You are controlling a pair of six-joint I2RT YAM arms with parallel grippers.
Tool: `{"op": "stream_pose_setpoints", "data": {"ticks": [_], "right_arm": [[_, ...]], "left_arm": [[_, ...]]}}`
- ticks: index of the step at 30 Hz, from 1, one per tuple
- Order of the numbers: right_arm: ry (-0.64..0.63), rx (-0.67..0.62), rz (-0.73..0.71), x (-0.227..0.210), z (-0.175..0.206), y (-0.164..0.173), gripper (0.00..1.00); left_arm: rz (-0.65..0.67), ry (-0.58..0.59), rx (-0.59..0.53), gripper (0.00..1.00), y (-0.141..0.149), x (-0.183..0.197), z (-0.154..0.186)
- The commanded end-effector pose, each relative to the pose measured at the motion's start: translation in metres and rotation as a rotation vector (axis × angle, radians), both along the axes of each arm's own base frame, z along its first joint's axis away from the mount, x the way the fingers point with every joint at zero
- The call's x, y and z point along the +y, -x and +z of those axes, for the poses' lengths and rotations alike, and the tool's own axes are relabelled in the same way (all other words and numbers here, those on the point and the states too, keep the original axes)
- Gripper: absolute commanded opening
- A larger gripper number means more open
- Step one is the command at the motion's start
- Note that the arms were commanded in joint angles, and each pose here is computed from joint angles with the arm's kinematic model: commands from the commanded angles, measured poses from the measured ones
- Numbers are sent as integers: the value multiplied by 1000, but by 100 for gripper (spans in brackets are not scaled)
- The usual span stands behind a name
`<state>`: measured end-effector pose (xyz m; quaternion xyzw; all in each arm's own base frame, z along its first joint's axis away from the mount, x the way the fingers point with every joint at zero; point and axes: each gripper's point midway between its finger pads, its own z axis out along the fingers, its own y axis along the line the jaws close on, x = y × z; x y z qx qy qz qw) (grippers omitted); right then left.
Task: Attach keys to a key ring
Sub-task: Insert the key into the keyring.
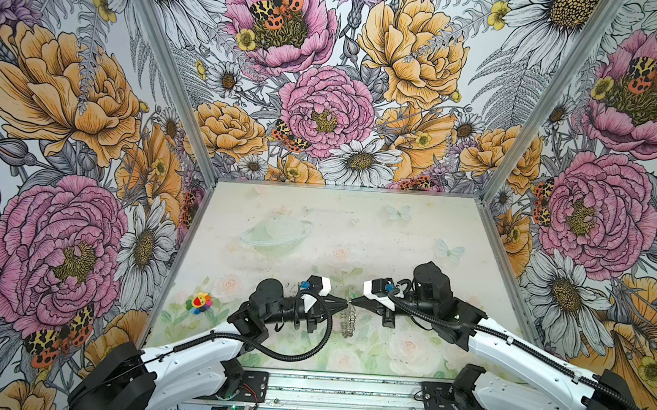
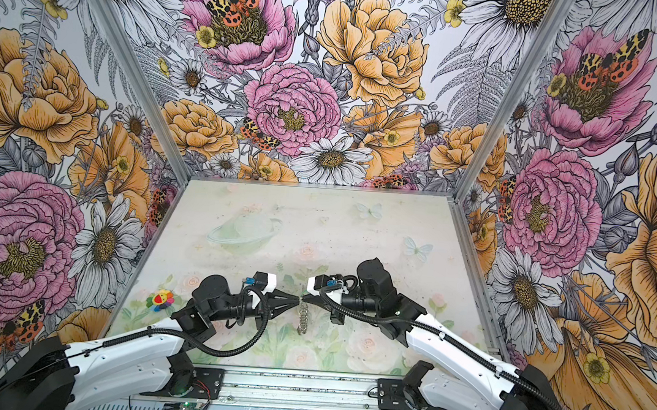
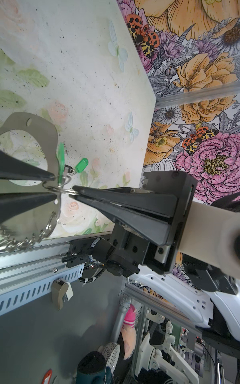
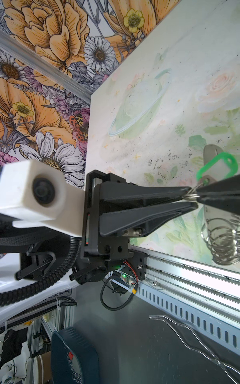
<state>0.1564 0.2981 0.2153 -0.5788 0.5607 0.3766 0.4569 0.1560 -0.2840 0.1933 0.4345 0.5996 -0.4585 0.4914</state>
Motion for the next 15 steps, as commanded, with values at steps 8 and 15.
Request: {"op": "stream_pose_setpoints", "data": {"ticks": [8,15], "right_arm": [[-58,-28,37,7,15,3,0],[-54,-15,22,8,12,-1,0]], "left_arm": [[-36,31,-31,12,1,-5,13],[-27,24,-23,2,-2,-6,12]]}}
